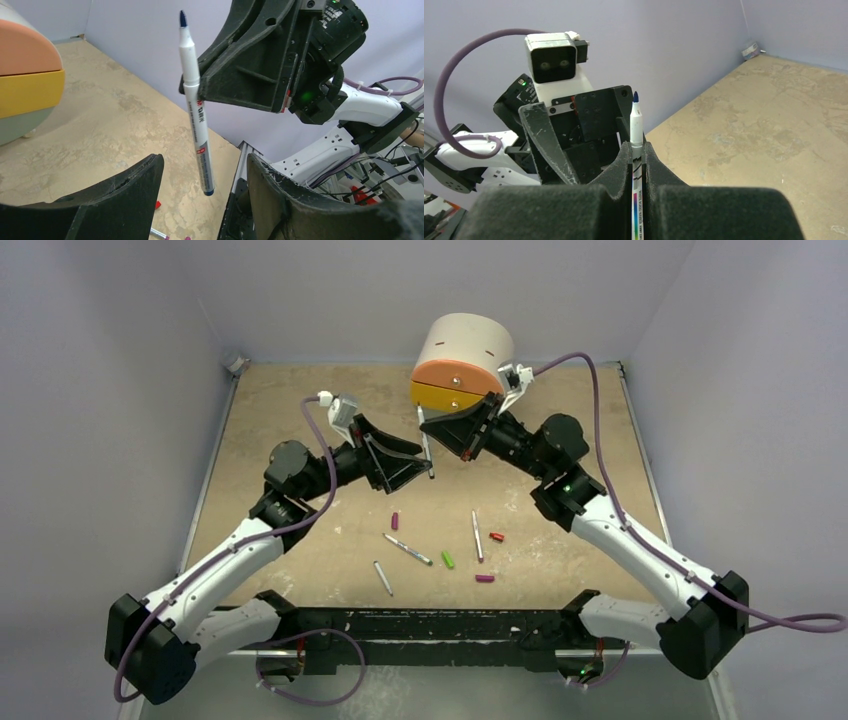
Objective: Insert the pens into the pen caps
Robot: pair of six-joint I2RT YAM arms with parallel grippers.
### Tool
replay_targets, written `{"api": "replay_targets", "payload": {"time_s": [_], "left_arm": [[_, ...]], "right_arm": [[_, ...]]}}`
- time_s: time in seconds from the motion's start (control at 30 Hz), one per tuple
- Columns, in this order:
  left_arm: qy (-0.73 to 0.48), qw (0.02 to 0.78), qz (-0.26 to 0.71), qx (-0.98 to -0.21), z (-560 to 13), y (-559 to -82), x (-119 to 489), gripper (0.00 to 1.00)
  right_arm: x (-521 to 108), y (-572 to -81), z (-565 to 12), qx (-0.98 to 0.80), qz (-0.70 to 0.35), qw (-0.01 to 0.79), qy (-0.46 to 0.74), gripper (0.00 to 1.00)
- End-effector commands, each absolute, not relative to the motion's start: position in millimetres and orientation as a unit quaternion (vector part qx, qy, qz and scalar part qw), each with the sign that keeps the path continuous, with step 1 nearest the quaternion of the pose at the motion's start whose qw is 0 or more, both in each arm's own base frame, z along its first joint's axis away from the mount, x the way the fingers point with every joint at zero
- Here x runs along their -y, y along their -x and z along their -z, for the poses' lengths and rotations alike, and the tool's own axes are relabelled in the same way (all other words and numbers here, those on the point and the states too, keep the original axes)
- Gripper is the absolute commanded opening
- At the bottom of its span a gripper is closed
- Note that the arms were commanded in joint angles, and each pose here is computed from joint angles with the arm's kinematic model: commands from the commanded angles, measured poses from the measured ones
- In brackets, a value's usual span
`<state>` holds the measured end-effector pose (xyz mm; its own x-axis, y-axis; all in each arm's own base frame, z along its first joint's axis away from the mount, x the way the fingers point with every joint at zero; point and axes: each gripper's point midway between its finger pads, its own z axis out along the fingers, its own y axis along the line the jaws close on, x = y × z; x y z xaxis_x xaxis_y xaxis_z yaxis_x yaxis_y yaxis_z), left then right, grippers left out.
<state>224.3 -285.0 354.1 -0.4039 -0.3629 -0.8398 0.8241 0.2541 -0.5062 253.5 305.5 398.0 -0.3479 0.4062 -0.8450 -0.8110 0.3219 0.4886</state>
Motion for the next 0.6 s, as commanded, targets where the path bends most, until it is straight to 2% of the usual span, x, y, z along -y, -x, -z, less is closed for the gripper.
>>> {"api": "replay_targets", "payload": {"time_s": [0.0,0.17,0.27,0.3,0.47,0.57], "left_arm": [[-0.204,0.541,0.592,-0.561,-385.0,-220.2,287.3,0.61],[-0.196,0.541,0.591,-0.566,-380.4,-226.5,290.7,0.61],[-0.172,0.538,0.599,-0.567,-381.9,-232.7,291.7,0.55],[-0.167,0.54,0.604,-0.562,-385.1,-233.5,291.9,0.5],[-0.165,0.532,0.608,-0.566,-382.3,-235.5,294.8,0.0],[-0.171,0.532,0.593,-0.579,-377.0,-236.5,293.8,0.0]], "right_arm": [[-309.6,-246.1,-428.8,-0.557,-0.584,0.562,0.183,0.0],[-313.2,-251.4,-430.1,-0.558,-0.582,0.562,0.185,0.0],[-316.0,-252.4,-428.0,-0.559,-0.585,0.558,0.187,0.0],[-316.5,-252.5,-426.6,-0.559,-0.586,0.556,0.187,0.0],[-314.7,-254.3,-425.2,-0.561,-0.583,0.559,0.18,0.0],[-312.6,-255.3,-425.3,-0.563,-0.578,0.564,0.176,0.0]]}}
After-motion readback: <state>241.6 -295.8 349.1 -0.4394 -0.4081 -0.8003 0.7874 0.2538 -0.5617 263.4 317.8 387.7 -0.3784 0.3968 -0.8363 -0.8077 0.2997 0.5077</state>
